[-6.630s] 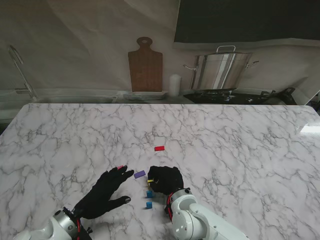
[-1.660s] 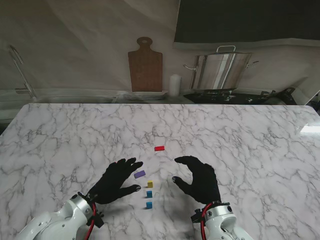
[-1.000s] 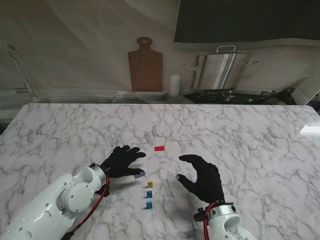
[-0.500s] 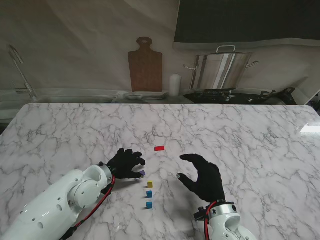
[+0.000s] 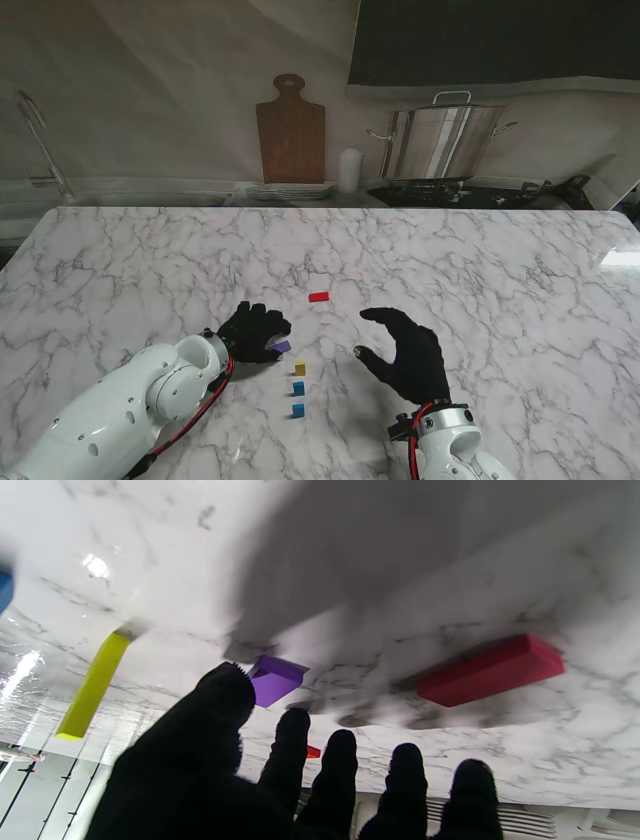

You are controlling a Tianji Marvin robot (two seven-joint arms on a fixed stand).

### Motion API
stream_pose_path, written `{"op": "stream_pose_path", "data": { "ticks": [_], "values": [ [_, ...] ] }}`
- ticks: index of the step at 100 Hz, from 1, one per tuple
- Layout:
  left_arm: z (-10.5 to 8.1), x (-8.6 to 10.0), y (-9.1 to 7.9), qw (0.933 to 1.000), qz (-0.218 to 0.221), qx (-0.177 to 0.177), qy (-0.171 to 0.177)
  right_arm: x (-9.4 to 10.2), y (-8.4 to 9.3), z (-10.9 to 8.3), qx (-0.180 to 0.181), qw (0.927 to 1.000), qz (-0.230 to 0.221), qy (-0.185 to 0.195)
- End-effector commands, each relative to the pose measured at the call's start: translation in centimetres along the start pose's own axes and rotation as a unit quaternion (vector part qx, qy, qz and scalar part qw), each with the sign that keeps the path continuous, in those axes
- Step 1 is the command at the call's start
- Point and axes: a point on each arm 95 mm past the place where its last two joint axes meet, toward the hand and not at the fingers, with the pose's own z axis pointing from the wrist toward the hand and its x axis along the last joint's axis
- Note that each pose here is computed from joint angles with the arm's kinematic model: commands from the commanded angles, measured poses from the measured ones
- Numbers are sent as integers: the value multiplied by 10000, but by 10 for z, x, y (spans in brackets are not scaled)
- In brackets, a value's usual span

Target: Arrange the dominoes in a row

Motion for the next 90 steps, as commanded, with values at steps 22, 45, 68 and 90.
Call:
{"op": "stream_pose_path", "data": {
  "ticks": [22, 45, 68, 90],
  "values": [
    [8, 1, 11, 9999, -29, -148, -32, -1, -1, 0, 10, 10000, 31, -22],
    [12, 3, 13, 9998, 32, -172, 4, -1, -1, 0, 5, 10000, 33, -25],
    [12, 3, 13, 9998, 112, -165, -16, -1, -1, 0, 8, 10000, 46, -24],
    [11, 3, 11, 9999, 117, -113, 5, -1, -1, 0, 13, 10000, 56, -24]
  ]
}}
